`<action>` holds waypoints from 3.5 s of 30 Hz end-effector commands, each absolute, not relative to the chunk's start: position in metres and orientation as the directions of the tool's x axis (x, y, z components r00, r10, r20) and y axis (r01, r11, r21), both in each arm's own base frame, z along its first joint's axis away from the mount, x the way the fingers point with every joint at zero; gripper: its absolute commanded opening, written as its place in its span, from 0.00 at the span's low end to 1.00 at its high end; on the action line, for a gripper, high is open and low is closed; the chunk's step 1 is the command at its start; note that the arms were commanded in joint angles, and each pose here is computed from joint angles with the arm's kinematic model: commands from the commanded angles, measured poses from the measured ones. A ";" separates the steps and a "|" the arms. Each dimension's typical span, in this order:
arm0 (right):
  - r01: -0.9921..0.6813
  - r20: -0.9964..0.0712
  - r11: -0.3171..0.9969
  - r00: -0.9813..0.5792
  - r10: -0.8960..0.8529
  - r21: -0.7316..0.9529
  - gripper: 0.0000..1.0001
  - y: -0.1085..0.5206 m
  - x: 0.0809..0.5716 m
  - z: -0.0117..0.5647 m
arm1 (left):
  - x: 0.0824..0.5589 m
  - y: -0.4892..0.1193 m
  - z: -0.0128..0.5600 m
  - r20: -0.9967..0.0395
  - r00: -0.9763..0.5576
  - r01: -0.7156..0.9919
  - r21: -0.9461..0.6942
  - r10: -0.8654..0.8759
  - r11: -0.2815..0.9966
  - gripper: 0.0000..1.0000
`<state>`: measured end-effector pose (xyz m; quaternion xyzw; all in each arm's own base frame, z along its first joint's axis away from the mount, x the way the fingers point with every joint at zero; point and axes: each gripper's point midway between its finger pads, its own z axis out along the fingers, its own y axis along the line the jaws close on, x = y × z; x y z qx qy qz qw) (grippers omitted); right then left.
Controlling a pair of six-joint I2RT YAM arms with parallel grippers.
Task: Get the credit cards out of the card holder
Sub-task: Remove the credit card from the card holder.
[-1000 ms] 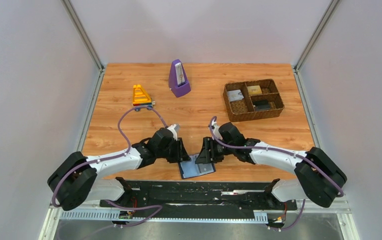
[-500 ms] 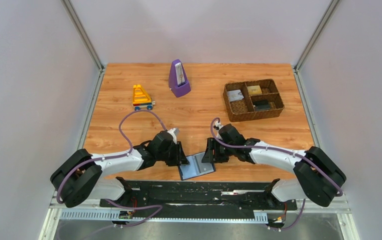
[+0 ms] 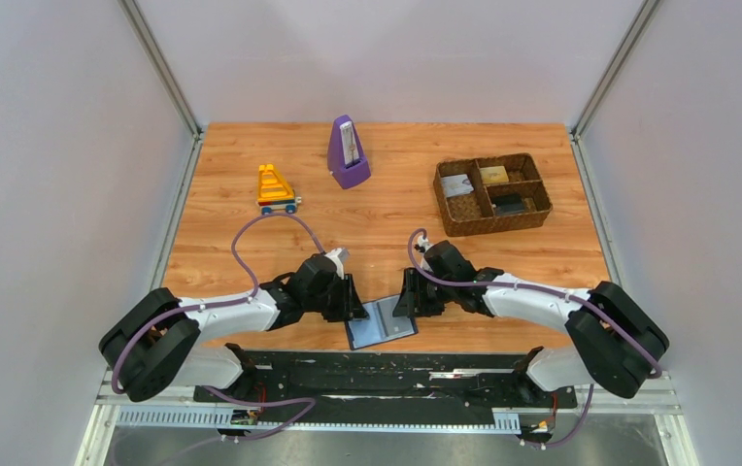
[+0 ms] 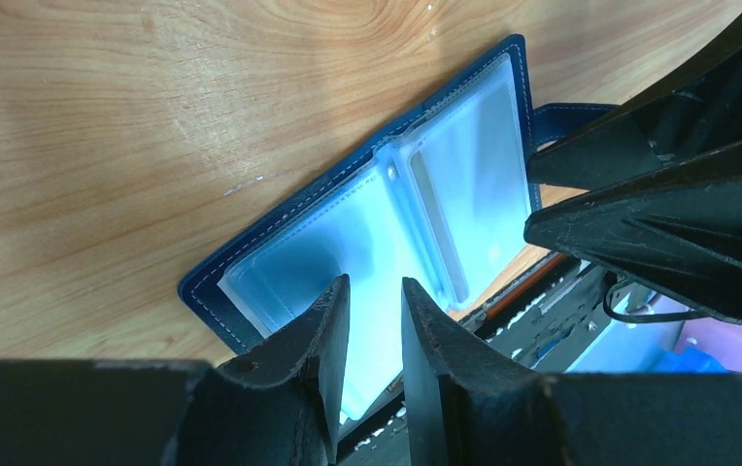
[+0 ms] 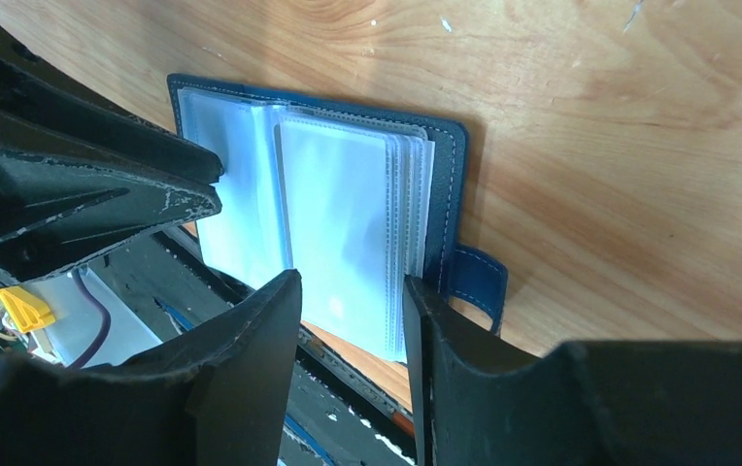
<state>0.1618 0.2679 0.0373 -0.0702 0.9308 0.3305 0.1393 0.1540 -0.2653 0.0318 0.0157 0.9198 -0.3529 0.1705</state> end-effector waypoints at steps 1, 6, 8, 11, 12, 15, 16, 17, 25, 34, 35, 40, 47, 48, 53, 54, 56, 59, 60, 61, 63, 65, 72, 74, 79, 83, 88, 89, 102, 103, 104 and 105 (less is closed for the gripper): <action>-0.287 -0.376 0.713 -0.926 -0.035 0.639 0.43 0.281 0.169 0.062 | 0.155 -0.265 0.030 -0.331 -0.939 0.152 -0.647 -0.095 0.747 0.34; -0.279 -0.367 0.721 -0.929 -0.036 0.634 0.45 0.280 0.169 0.060 | 0.155 -0.266 0.031 -0.332 -0.938 0.154 -0.649 -0.095 0.745 0.34; -0.275 -0.366 0.728 -0.930 -0.036 0.628 0.46 0.279 0.170 0.058 | 0.155 -0.266 0.031 -0.332 -0.938 0.154 -0.649 -0.096 0.745 0.34; -0.274 -0.365 0.731 -0.930 -0.036 0.625 0.48 0.279 0.170 0.058 | 0.155 -0.266 0.031 -0.333 -0.938 0.154 -0.650 -0.096 0.744 0.34; -0.273 -0.366 0.733 -0.930 -0.036 0.623 0.48 0.279 0.171 0.057 | 0.155 -0.266 0.031 -0.333 -0.938 0.154 -0.650 -0.096 0.744 0.34; -0.269 -0.365 0.741 -0.930 -0.035 0.616 0.51 0.278 0.171 0.056 | 0.155 -0.266 0.032 -0.334 -0.938 0.155 -0.650 -0.097 0.744 0.34; -0.270 -0.368 0.742 -0.929 -0.034 0.614 0.51 0.278 0.172 0.057 | 0.155 -0.266 0.032 -0.335 -0.937 0.156 -0.652 -0.097 0.742 0.34; -0.271 -0.369 0.741 -0.929 -0.034 0.614 0.51 0.278 0.172 0.057 | 0.156 -0.266 0.033 -0.334 -0.938 0.154 -0.652 -0.098 0.742 0.34; -0.281 -0.380 0.731 -0.924 -0.032 0.622 0.49 0.279 0.172 0.064 | 0.156 -0.266 0.032 -0.334 -0.937 0.154 -0.652 -0.098 0.743 0.35; -0.272 -0.357 0.731 -0.933 -0.042 0.626 0.48 0.281 0.170 0.055 | 0.156 -0.267 0.032 -0.331 -0.939 0.153 -0.654 -0.098 0.741 0.35; -0.272 -0.357 0.729 -0.933 -0.042 0.627 0.48 0.282 0.170 0.055 | 0.156 -0.267 0.032 -0.331 -0.938 0.153 -0.653 -0.098 0.742 0.35; -0.276 -0.351 0.722 -0.935 -0.049 0.635 0.48 0.284 0.169 0.054 | 0.156 -0.267 0.032 -0.332 -0.938 0.153 -0.653 -0.099 0.741 0.35; -0.283 -0.348 0.712 -0.936 -0.058 0.642 0.47 0.287 0.169 0.056 | 0.156 -0.267 0.031 -0.332 -0.938 0.153 -0.652 -0.099 0.743 0.35; -0.285 -0.348 0.708 -0.935 -0.059 0.646 0.47 0.288 0.169 0.056 | 0.156 -0.267 0.032 -0.332 -0.938 0.153 -0.653 -0.099 0.742 0.35; -0.292 -0.341 0.686 -0.938 -0.068 0.666 0.47 0.293 0.167 0.058 | 0.156 -0.267 0.031 -0.331 -0.939 0.155 -0.651 -0.095 0.744 0.35; -0.293 -0.341 0.681 -0.938 -0.068 0.671 0.47 0.294 0.167 0.059 | 0.157 -0.268 0.031 -0.331 -0.939 0.155 -0.651 -0.094 0.743 0.35; -0.297 -0.341 0.674 -0.937 -0.071 0.677 0.46 0.296 0.167 0.060 | 0.157 -0.268 0.030 -0.329 -0.940 0.153 -0.650 -0.095 0.744 0.35; -0.308 -0.351 0.659 -0.934 -0.071 0.686 0.46 0.298 0.167 0.064 | 0.157 -0.268 0.029 -0.327 -0.941 0.154 -0.650 -0.090 0.744 0.35; -0.311 -0.353 0.655 -0.933 -0.071 0.689 0.46 0.298 0.167 0.066 | 0.157 -0.269 0.029 -0.327 -0.941 0.155 -0.650 -0.090 0.744 0.35; -0.315 -0.357 0.649 -0.932 -0.071 0.692 0.46 0.299 0.167 0.068 | 0.156 -0.269 0.028 -0.325 -0.942 0.154 -0.650 -0.089 0.745 0.35; -0.319 -0.358 0.644 -0.931 -0.074 0.696 0.46 0.300 0.166 0.069 | 0.157 -0.269 0.028 -0.325 -0.942 0.155 -0.650 -0.088 0.744 0.35; -0.323 -0.359 0.635 -0.930 -0.075 0.702 0.46 0.301 0.166 0.071 | 0.157 -0.270 0.029 -0.324 -0.942 0.155 -0.651 -0.087 0.743 0.35; -0.332 -0.364 0.613 -0.928 -0.078 0.717 0.46 0.304 0.164 0.078 | 0.157 -0.270 0.030 -0.325 -0.942 0.158 -0.653 -0.086 0.741 0.35; -0.335 -0.365 0.609 -0.928 -0.079 0.719 0.46 0.304 0.163 0.079 | 0.157 -0.270 0.030 -0.326 -0.941 0.158 -0.653 -0.087 0.741 0.35; -0.335 -0.362 0.605 -0.929 -0.081 0.722 0.46 0.304 0.162 0.079 | 0.157 -0.270 0.031 -0.326 -0.941 0.157 -0.653 -0.088 0.741 0.35; -0.340 -0.365 0.591 -0.928 -0.082 0.732 0.46 0.306 0.162 0.081 | 0.156 -0.270 0.031 -0.326 -0.941 0.156 -0.654 -0.089 0.740 0.35; -0.334 -0.363 0.596 -0.929 -0.076 0.730 0.46 0.306 0.162 0.079 | 0.157 -0.268 0.037 -0.333 -0.938 0.156 -0.659 -0.099 0.736 0.35; -0.332 -0.362 0.599 -0.929 -0.076 0.729 0.46 0.306 0.163 0.079 | 0.156 -0.268 0.038 -0.333 -0.938 0.155 -0.657 -0.100 0.738 0.36; -0.327 -0.358 0.607 -0.931 -0.073 0.724 0.45 0.304 0.163 0.078 | 0.169 -0.267 0.086 -0.407 -0.900 0.177 -0.669 -0.156 0.722 0.46; -0.327 -0.360 0.607 -0.930 -0.072 0.724 0.45 0.304 0.163 0.078 | 0.171 -0.268 0.089 -0.414 -0.897 0.186 -0.667 -0.152 0.721 0.47; -0.328 -0.360 0.606 -0.930 -0.072 0.725 0.45 0.305 0.163 0.079 | 0.174 -0.270 0.095 -0.423 -0.893 0.192 -0.666 -0.153 0.721 0.47; -0.328 -0.360 0.606 -0.930 -0.072 0.725 0.45 0.305 0.164 0.079 | 0.175 -0.271 0.094 -0.429 -0.892 0.199 -0.657 -0.143 0.727 0.47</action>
